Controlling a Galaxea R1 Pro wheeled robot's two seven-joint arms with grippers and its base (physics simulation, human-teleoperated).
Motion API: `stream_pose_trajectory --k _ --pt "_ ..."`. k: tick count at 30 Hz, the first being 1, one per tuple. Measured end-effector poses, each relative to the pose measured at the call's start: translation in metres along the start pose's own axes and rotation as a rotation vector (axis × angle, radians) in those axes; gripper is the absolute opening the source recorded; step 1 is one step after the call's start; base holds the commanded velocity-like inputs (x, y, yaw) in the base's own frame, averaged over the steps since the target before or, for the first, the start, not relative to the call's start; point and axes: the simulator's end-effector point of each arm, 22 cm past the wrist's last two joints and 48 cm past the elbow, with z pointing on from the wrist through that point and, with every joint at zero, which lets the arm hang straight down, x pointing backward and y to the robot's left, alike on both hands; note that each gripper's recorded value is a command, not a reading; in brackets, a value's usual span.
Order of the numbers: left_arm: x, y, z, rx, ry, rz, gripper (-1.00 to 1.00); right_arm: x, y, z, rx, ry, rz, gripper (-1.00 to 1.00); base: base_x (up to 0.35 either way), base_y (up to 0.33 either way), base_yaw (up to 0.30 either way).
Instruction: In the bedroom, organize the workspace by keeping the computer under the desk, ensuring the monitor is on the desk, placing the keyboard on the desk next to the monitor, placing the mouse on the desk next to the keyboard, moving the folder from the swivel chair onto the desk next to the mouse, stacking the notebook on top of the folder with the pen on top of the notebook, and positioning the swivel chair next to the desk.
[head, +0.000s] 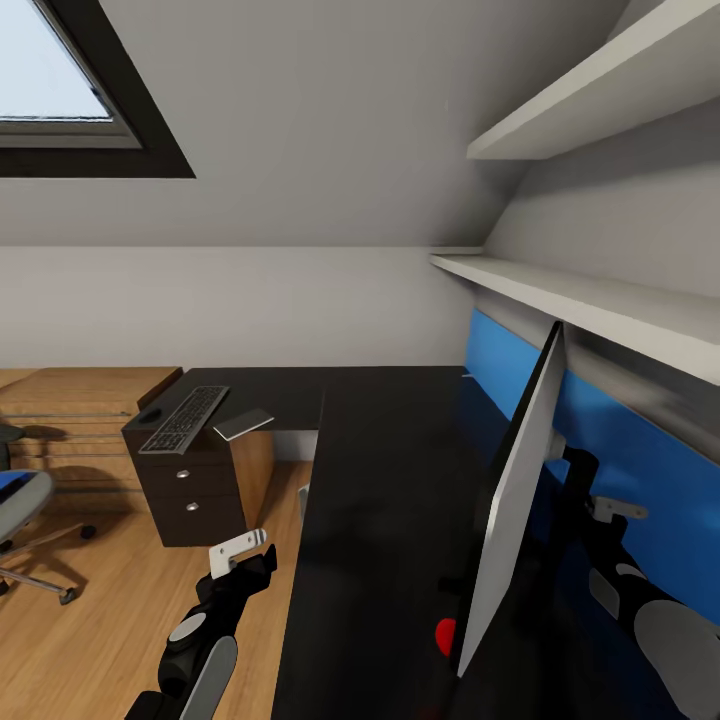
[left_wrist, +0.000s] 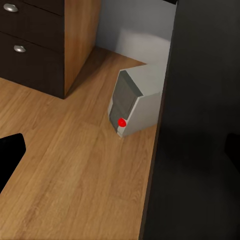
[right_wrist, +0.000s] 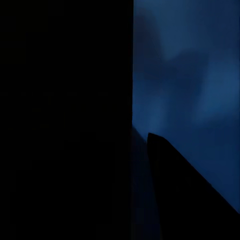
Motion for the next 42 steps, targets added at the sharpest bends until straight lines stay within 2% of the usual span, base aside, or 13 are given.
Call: stream_pose_trajectory --k 14,15,34,42 --pt "0.0 0.0 0.0 0.0 0.0 0.0 1.0 0.0 0.0 0.0 0.0 0.0 0.0 -1.0 0.0 0.0 0.0" --pt "0.0 0.0 0.0 0.0 0.0 0.0 1.0 0.0 0.0 0.0 0.0 0.0 0.0 1.0 0.0 0.0 0.0" --pt "0.0 0.0 0.0 0.0 0.0 0.0 1.0 0.0 -0.001 0.0 0.005 0.001 -0.006 1.0 0.0 0.0 0.0" --pt "0.0 0.0 0.0 0.0 0.0 0.0 1.0 0.002 0.01 0.0 -0.039 0.007 -0.07 1.0 0.0 0.0 0.0"
